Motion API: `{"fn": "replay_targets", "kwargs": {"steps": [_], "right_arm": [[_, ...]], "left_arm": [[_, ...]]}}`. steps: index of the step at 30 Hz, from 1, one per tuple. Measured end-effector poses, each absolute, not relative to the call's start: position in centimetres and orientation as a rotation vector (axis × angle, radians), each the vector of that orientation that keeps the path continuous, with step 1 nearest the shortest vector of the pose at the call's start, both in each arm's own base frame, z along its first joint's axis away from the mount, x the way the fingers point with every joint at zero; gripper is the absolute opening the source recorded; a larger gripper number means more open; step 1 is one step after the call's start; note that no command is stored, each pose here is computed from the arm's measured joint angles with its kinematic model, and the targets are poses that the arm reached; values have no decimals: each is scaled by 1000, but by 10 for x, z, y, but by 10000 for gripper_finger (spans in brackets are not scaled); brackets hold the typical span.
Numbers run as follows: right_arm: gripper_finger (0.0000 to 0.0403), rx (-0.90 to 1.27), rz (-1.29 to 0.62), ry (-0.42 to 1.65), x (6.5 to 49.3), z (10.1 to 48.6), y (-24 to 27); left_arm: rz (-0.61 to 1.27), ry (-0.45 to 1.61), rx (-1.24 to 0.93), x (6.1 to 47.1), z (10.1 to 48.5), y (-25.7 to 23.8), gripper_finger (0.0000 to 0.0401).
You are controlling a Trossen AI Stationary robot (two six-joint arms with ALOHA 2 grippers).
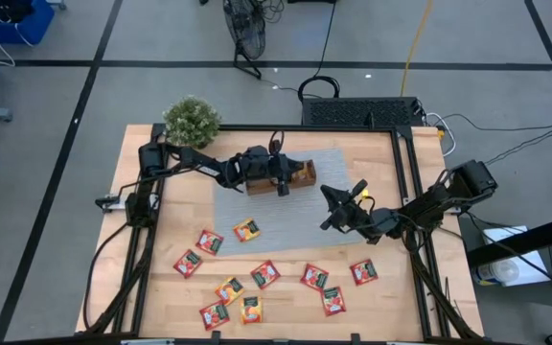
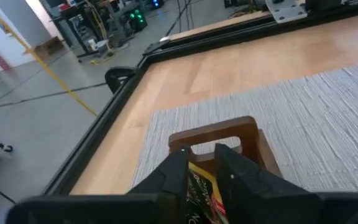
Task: Pick & Place Tea
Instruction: Put the yellow tea bag into the right section of the wooden organizer
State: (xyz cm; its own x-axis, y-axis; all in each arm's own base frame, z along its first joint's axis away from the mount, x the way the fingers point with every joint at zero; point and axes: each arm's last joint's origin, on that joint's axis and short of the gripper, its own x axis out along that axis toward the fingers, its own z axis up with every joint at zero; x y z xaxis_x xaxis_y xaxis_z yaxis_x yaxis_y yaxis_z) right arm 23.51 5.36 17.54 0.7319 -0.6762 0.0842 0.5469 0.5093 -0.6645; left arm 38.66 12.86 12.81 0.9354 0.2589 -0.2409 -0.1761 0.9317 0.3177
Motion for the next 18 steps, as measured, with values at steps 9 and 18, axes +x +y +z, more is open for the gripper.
{"fn": "replay_targets", "kwargs": {"steps": [9, 18], "right_arm": [[6, -692, -745, 182, 235, 175, 53], [3, -614, -696, 124, 242, 175, 42]], "left_arm": [[203, 189, 337, 389, 161, 110, 124], [186, 210, 314, 367, 233, 73, 127]]}}
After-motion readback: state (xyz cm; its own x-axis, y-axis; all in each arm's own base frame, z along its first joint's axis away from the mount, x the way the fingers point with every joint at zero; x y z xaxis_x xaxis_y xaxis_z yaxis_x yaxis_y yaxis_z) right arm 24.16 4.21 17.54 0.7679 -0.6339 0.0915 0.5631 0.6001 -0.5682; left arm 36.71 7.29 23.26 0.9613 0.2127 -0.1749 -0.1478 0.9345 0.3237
